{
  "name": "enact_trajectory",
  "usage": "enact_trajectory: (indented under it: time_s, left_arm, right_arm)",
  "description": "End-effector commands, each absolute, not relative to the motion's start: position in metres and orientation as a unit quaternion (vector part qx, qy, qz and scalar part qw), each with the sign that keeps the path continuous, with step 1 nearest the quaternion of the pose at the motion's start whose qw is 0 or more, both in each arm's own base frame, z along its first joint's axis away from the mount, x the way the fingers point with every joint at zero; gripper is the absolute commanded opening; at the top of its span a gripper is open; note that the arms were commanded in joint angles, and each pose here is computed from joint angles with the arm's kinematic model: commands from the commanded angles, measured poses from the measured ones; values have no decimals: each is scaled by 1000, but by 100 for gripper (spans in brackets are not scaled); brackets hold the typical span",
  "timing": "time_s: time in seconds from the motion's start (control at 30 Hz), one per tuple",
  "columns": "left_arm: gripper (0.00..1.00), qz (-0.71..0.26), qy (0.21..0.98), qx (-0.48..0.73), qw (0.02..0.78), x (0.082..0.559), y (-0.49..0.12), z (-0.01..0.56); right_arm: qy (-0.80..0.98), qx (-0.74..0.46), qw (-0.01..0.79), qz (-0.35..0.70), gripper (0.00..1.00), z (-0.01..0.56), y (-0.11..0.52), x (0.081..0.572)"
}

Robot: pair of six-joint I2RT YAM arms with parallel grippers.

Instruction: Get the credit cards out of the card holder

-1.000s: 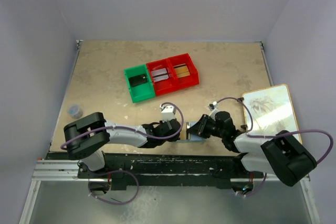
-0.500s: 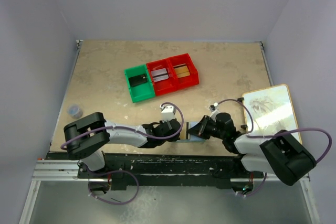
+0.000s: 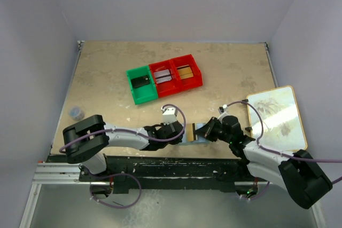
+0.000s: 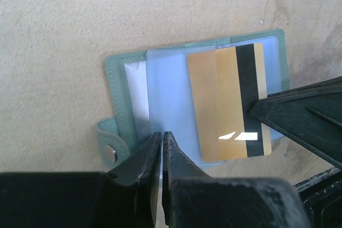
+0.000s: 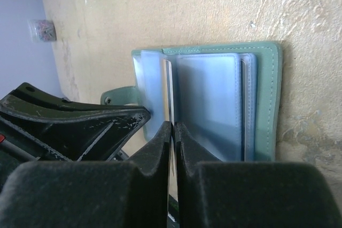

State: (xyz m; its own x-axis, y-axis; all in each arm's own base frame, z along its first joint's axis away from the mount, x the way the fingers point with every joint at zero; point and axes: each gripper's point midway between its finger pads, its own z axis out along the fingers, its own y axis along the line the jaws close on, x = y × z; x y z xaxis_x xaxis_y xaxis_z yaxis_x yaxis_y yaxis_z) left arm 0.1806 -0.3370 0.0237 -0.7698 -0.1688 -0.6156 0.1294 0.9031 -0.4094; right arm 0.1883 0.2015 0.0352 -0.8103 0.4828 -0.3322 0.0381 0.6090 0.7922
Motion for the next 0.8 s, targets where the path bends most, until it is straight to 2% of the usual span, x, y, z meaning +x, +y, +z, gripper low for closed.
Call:
enact_trajectory:
  time_s: [0.0,0.13,0.23,0.77]
  left_arm:
    - [5,-220,909,-2,354,184,-336,49]
    - [16,-280,889,12,363,184,-357,81]
    - [21,-306,883,23,356,181,-371,85]
    - [18,-266,909,21,321,179,-374,42]
  right_arm:
    - [856,145,278,410,7,35,200,191]
    - [864,126,262,411,5,30,205,188]
    - [861,127,257,419,5,27,207,186]
    - [867,128,248,414,6,17,205,182]
